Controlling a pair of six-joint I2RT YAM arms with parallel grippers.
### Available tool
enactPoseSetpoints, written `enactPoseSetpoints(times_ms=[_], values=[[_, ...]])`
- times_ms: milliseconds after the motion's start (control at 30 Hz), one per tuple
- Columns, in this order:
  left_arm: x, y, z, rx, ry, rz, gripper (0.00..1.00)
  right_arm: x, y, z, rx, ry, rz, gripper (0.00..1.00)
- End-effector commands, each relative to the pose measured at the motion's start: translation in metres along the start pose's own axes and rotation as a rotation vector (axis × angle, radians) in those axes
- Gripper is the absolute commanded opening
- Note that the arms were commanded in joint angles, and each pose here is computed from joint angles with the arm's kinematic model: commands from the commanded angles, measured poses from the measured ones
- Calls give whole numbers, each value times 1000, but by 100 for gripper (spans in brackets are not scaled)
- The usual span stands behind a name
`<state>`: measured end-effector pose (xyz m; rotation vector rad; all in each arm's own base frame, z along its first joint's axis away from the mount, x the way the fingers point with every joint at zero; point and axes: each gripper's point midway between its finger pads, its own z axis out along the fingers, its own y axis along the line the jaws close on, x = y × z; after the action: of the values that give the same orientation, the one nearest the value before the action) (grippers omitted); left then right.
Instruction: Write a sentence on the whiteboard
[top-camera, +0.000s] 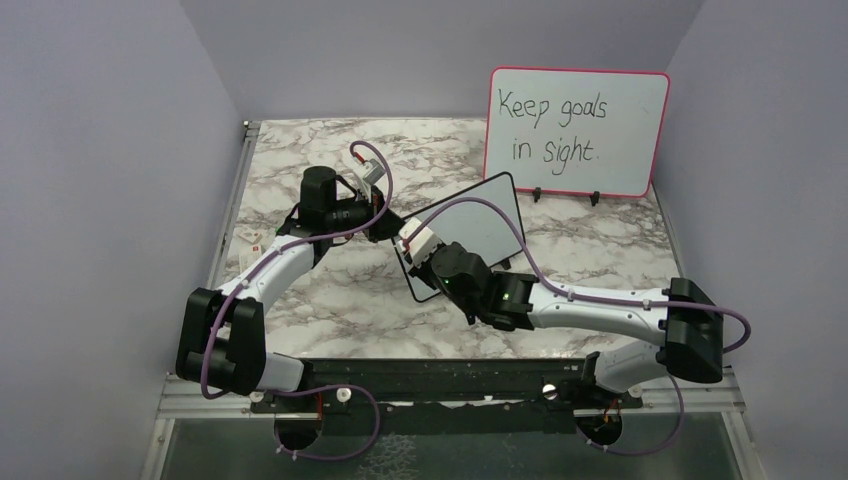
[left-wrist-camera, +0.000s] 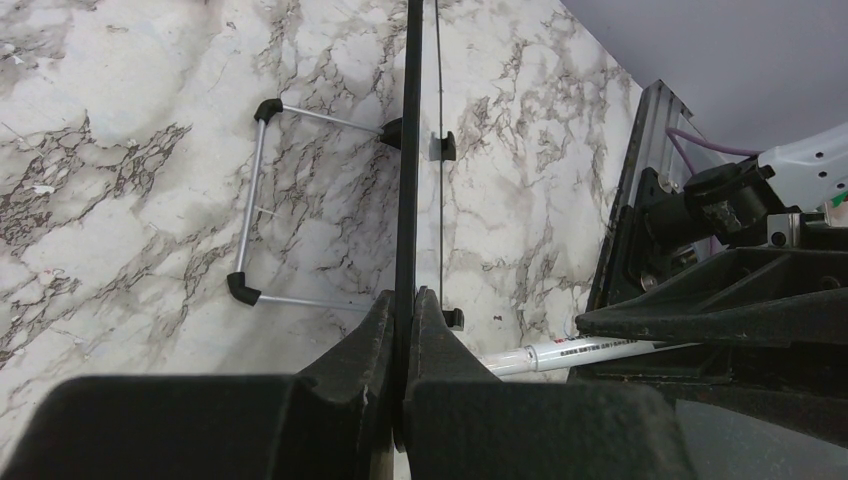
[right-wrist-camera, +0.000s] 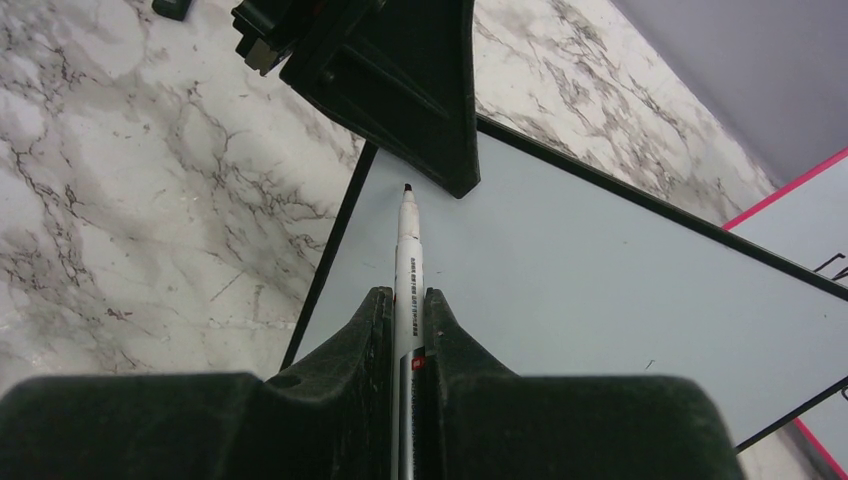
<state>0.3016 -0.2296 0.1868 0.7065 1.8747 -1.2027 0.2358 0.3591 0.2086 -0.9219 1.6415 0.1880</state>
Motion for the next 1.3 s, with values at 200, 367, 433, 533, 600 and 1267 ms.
enactPoseSetpoints(times_ms=[200, 367, 433, 533, 600, 1267], values=[[20, 18, 0, -95, 61, 2, 0, -4, 0, 6, 29, 15, 7, 1], [20, 18, 0, -95, 61, 2, 0, -1, 0, 7, 34, 33, 2, 0], [20, 18, 0, -94, 61, 2, 0, 1, 1, 7, 35, 46, -2, 0], [20, 17, 0, -93, 61, 2, 0, 4, 1, 8, 39, 61, 1, 0], [20, 18, 0, -95, 61, 2, 0, 7, 0, 7, 39, 79, -3, 1], [21, 20, 0, -103, 65, -1, 0, 31, 14, -1, -37, 174, -7, 0]])
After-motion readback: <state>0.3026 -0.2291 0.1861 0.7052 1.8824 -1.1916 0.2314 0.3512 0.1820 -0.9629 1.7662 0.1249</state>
